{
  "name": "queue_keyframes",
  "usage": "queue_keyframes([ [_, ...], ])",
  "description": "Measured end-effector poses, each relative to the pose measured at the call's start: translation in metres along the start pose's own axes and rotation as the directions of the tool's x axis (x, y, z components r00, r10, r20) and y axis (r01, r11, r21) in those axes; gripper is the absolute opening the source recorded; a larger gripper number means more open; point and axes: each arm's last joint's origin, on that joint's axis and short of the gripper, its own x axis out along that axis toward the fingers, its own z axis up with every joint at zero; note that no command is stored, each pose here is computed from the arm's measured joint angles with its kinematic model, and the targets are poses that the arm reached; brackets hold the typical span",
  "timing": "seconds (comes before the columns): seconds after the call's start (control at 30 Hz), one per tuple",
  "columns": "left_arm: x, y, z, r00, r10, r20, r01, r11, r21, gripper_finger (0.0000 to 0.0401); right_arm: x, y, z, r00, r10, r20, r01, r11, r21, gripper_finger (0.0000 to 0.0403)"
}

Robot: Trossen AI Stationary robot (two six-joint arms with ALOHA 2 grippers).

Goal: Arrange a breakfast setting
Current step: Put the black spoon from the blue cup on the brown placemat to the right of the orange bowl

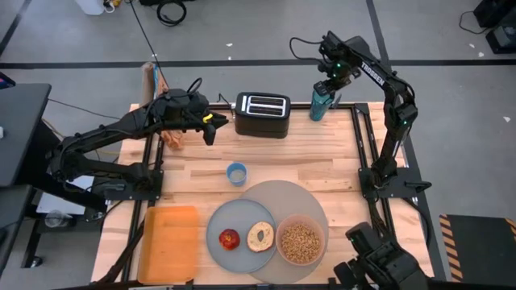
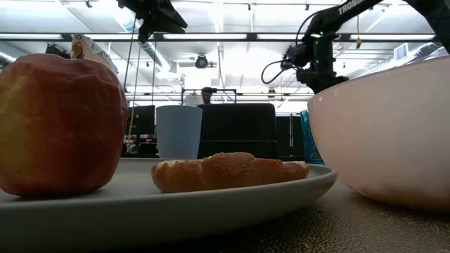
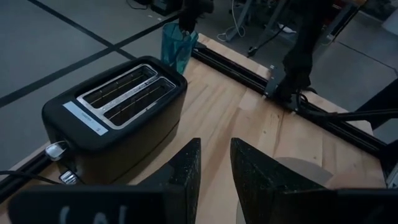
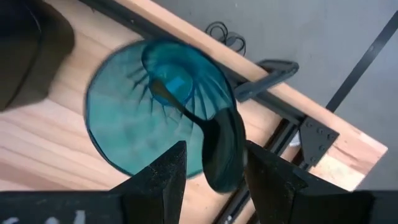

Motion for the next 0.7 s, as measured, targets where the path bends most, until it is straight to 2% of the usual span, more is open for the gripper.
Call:
queue_keyframes([
  [0.17, 0.0, 0.0, -0.001, 1.0, 0.002, -0.01, -0.002, 1.0, 0.0, 0.0093, 0.0, 0.0, 0.001, 1.0, 0.001, 0.012, -0.001, 1.0, 0.001, 0.0153],
  [0.5, 0.0, 0.001, -0.004, 0.999, 0.012, -0.044, -0.012, 1.0, 0.007, 0.0093, 0.0, 0.004, 0.001, 1.0, 0.003, 0.012, -0.003, 1.0, -0.012, 0.0102],
  [0.7, 0.0, 0.001, -0.004, 0.999, 0.012, -0.044, -0.011, 1.0, 0.021, 0.0093, -0.001, 0.01, 0.0, 1.0, 0.005, 0.01, -0.005, 1.0, -0.03, 0.0089],
])
